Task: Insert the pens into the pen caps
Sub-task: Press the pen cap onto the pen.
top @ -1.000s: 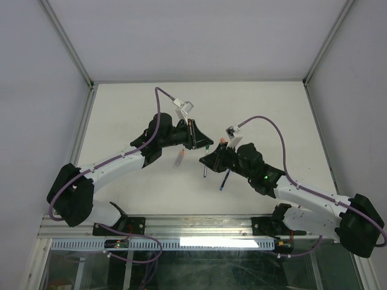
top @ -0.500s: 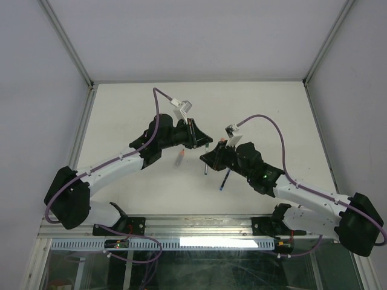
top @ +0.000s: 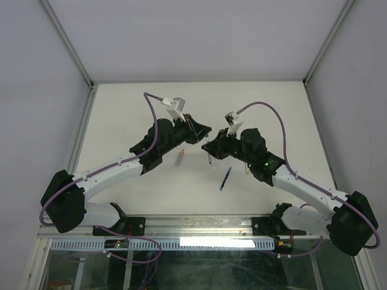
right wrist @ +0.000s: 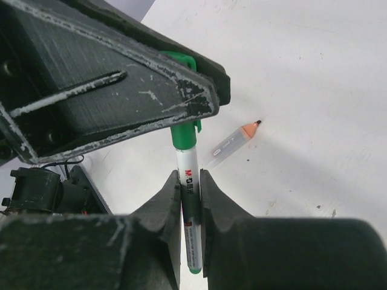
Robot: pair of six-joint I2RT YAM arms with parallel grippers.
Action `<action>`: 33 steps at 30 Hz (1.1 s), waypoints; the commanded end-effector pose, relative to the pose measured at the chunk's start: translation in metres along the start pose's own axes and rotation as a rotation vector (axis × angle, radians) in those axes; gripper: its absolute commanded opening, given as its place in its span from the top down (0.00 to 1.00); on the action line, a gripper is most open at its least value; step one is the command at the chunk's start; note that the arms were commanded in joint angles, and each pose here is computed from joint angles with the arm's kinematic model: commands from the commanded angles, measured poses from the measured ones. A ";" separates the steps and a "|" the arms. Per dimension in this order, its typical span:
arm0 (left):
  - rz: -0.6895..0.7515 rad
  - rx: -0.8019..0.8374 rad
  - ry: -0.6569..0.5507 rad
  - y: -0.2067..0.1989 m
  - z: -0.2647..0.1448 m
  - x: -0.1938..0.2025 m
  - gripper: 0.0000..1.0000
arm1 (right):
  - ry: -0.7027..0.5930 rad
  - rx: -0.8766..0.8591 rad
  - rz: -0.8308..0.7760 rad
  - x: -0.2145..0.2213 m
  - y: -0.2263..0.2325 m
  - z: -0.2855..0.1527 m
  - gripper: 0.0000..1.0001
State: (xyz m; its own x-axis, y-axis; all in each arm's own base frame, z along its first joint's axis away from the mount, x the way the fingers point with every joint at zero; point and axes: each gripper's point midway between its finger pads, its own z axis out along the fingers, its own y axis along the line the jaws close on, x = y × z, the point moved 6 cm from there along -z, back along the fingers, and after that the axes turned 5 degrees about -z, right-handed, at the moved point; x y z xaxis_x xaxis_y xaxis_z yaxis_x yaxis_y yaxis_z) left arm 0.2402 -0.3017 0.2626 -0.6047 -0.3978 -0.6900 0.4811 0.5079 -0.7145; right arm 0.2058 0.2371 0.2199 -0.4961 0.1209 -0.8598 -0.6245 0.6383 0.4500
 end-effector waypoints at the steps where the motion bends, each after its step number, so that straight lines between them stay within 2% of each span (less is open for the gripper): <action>1: -0.026 -0.019 0.317 0.005 -0.025 0.079 1.00 | -0.516 0.074 -0.065 -0.141 -0.003 -0.008 1.00; 11: -0.019 -0.020 0.396 0.014 -0.029 0.103 1.00 | -0.644 0.035 -0.246 -0.216 0.010 -0.003 1.00; 18: -0.010 -0.003 0.422 0.012 -0.027 0.106 1.00 | -0.648 -0.032 -0.310 -0.240 0.022 0.015 1.00; 22: 0.008 -0.028 0.396 0.014 -0.028 0.102 1.00 | -0.589 -0.011 -0.307 -0.225 0.015 0.014 1.00; 28: 0.054 -0.041 0.369 0.015 -0.028 0.093 1.00 | -0.451 0.039 -0.264 -0.169 -0.004 0.001 1.00; 33: 0.096 -0.057 0.390 0.021 -0.028 0.095 1.00 | -0.375 0.072 -0.159 -0.116 -0.020 -0.009 1.00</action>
State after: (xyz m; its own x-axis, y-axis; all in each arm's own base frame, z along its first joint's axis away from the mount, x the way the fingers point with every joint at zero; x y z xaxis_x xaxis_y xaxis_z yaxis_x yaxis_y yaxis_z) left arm 0.2431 -0.3030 0.2630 -0.5031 -0.4296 -0.7499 0.4961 0.5670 -0.6576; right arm 0.2263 0.2344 0.2265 -0.4964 -0.0893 -0.8635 -0.7330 0.5761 0.3618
